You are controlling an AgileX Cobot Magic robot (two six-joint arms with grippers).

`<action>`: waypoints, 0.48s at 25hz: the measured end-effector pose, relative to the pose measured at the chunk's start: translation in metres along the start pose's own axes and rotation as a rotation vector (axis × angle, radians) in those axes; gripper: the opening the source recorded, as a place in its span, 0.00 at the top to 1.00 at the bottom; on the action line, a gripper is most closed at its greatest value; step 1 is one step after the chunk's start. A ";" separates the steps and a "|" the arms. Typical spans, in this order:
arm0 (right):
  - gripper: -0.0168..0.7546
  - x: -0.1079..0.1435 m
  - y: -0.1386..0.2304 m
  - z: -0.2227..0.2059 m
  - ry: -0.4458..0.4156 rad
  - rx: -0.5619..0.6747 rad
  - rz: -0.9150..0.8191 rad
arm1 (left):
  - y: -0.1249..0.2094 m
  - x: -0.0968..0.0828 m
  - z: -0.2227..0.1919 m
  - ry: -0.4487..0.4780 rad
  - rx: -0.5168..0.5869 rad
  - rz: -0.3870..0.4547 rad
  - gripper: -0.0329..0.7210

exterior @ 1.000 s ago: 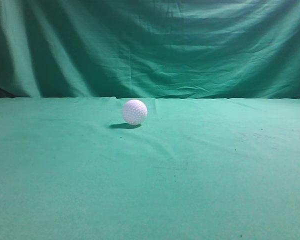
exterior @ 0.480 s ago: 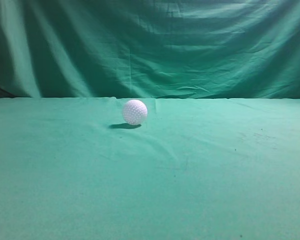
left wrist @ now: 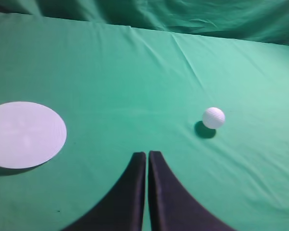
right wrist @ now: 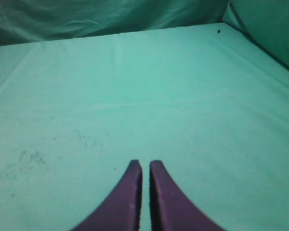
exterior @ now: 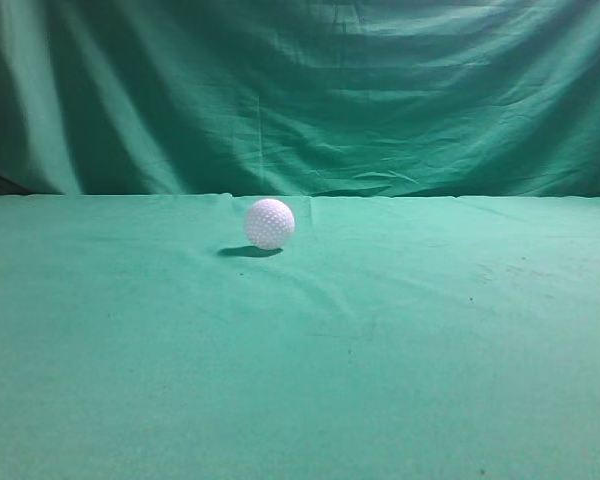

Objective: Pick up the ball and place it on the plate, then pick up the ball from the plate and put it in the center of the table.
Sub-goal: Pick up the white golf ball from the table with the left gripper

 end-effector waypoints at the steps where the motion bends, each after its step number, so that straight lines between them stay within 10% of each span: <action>1: 0.92 0.000 0.000 0.000 0.000 0.000 0.000 | -0.002 -0.003 -0.001 0.013 0.004 -0.028 0.96; 12: 0.92 0.000 0.000 0.000 0.000 0.000 0.000 | -0.017 -0.058 -0.046 0.263 0.348 -0.321 0.96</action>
Point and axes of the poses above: a point on each arm's last joint axis where the gripper is mounted, z pointing back along that axis away from the gripper, x along the wrist's bending axis when the last joint is at zero, y = z × x, the point moved 9 cm from there along -z, pointing out along that axis toward the gripper, and after that the axes turned 7 degrees about z, right-handed, at the moved point
